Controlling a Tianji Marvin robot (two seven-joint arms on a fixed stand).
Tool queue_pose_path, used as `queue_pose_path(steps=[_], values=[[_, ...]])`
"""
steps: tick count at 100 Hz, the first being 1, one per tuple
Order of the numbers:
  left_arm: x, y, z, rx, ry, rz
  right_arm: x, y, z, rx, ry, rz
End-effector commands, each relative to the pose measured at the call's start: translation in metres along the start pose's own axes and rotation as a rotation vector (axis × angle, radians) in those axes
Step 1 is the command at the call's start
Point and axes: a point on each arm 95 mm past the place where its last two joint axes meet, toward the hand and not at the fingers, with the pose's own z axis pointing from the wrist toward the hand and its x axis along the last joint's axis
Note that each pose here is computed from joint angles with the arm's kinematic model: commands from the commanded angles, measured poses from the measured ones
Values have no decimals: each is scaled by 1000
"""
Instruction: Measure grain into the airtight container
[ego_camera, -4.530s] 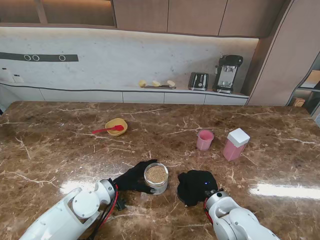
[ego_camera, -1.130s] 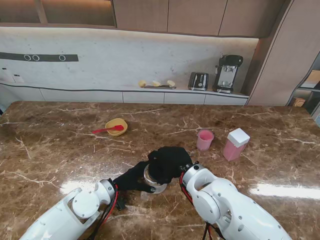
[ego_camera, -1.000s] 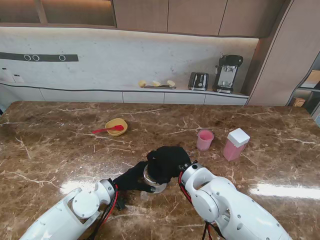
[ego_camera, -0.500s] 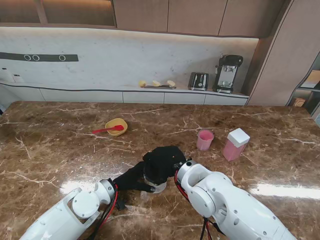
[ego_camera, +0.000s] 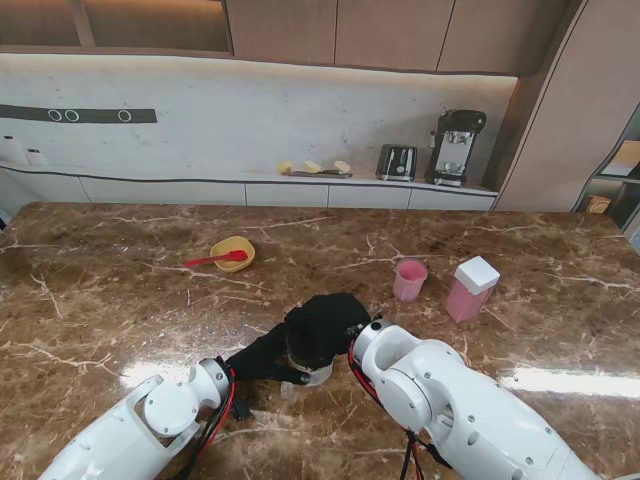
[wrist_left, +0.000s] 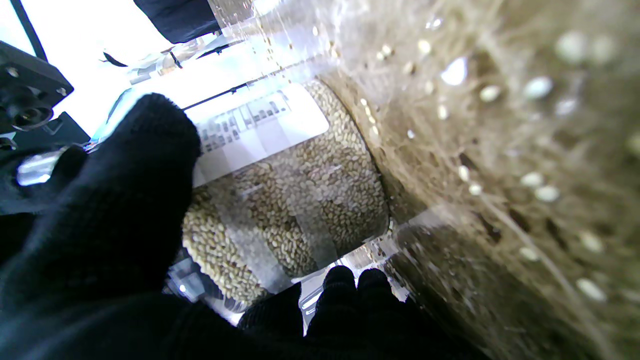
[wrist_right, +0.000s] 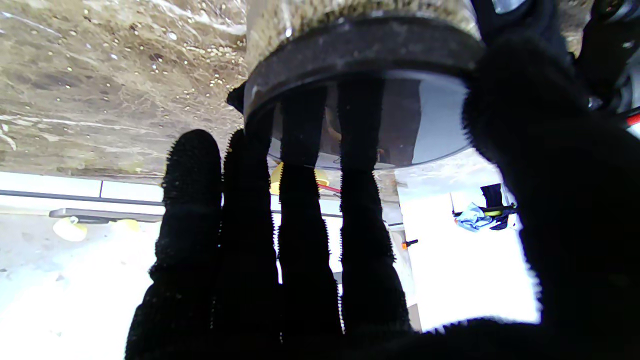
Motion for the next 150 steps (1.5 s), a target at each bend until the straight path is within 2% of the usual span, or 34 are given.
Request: queue_pose_path(steps=[1,30,65,97,150], values=[[-28,22,-16,-51,-93,-20,0,-10,0,19,-3,-2],[-29,22,-18,-48,-99,-22,5,-22,-4,-38,-12,5],[-29,22,-18,-48,-105,-19,9,-23,-6,-67,2,-31],[-29,23,-18,-58,-115,-19,11,-30,-8,-72,4,-51],[-29,24,-17,-52,-115,-21,10,-22,-14,-48,8,-52]])
